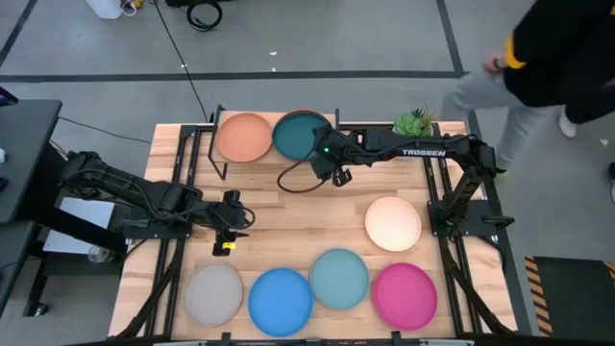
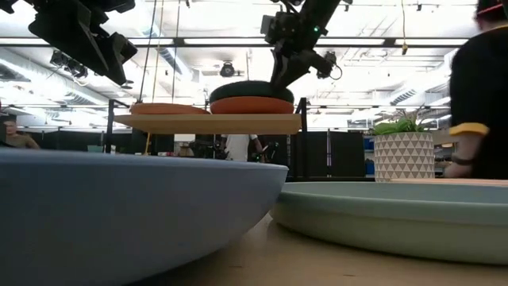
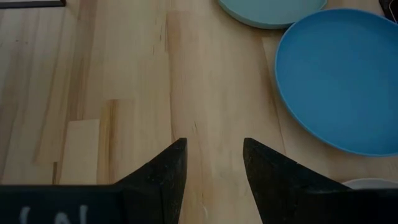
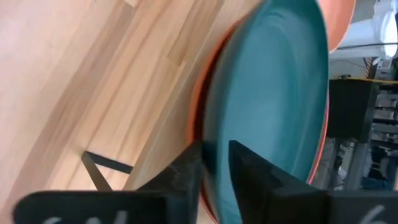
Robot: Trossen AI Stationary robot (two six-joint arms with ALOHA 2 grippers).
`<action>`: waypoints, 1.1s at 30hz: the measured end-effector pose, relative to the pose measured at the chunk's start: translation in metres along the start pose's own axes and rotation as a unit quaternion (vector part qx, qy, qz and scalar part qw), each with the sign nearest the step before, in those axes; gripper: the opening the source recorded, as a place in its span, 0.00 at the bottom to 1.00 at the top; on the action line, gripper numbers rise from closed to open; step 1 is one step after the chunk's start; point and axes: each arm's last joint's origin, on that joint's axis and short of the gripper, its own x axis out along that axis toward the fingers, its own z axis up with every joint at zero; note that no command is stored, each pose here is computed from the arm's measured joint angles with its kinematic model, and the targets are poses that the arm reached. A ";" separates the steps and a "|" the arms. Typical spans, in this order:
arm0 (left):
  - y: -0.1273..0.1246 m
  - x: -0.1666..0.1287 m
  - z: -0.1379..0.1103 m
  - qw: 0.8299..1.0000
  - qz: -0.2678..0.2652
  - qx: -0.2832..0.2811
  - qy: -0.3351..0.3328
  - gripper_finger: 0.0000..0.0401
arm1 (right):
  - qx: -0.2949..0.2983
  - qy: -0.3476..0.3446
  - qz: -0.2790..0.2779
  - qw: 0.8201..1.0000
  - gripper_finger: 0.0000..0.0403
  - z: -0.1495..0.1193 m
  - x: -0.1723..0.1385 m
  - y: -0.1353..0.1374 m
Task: Place and stack plates onto a shelf
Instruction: Stack the green plate on top of the orange plate on the shelf, then stack the gray plate on top of the brown plate on the shelf
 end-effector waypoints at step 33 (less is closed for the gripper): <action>-0.046 0.062 -0.034 0.960 -0.107 -0.014 0.257 0.41 | 0.115 -0.015 0.014 0.993 0.34 0.055 -0.036 0.162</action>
